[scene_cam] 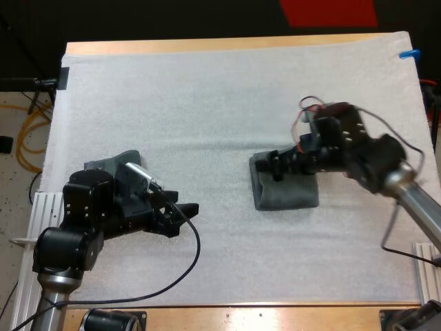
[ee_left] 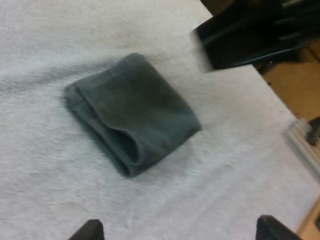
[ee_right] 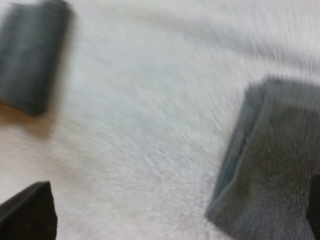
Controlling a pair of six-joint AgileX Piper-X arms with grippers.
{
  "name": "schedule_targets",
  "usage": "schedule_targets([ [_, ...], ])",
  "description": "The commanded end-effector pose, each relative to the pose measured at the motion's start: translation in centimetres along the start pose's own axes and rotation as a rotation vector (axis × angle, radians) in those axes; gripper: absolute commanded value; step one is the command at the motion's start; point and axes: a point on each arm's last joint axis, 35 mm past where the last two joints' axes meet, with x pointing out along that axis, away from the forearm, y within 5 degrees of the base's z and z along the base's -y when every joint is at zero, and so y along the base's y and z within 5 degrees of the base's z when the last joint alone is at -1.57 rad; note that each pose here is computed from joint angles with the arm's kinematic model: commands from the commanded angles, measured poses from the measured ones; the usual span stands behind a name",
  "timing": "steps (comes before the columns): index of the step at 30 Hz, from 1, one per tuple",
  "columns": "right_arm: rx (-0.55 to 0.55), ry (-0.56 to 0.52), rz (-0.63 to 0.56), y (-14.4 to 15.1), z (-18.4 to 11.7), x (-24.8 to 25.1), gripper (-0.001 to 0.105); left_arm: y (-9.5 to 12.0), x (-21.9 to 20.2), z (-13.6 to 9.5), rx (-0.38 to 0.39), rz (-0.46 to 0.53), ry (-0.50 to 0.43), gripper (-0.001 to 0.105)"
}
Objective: Pick towel from pile fold and stack
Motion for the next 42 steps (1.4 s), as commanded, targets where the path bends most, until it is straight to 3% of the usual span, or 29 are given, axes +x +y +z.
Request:
schedule_targets([
  [1, -0.037, -0.03, 0.008, 0.5, 0.3, -1.5, 0.1, -0.1, -0.1, 0.3, 0.012, 0.023, -0.025, 0.063],
  [4, -0.089, -0.095, 0.003, 1.9, 0.1, -5.3, 0.1, 0.2, 0.2, 0.8, -0.026, 0.062, -0.051, 0.076],
  [12, -0.21, -0.175, -0.011, 5.0, -2.6, -13.3, 0.1, 0.9, 5.2, 3.0, -0.182, 0.042, -0.04, 0.076],
  [19, -0.244, -0.264, -0.022, 6.8, -5.0, -18.0, 0.1, 1.0, 11.6, 4.3, -0.298, 0.078, -0.083, 0.076],
  [23, -0.252, -0.3, -0.062, 7.6, -6.7, -20.2, 0.1, 1.9, 15.8, 4.1, -0.361, 0.102, -0.038, 0.076],
  [30, -0.189, -0.195, -0.267, 7.4, -9.1, -21.4, 0.1, 3.2, 22.4, 4.1, -0.39, 0.157, 0.078, 0.076],
  [34, -0.179, -0.151, -0.265, 7.3, -9.6, -21.3, 0.1, 3.9, 25.3, 4.2, -0.4, 0.178, 0.125, 0.076],
  [42, -0.178, -0.149, -0.265, 7.3, -9.6, -21.3, 0.1, 6.0, 29.3, 3.9, -0.523, 0.203, 0.198, 0.076],
])
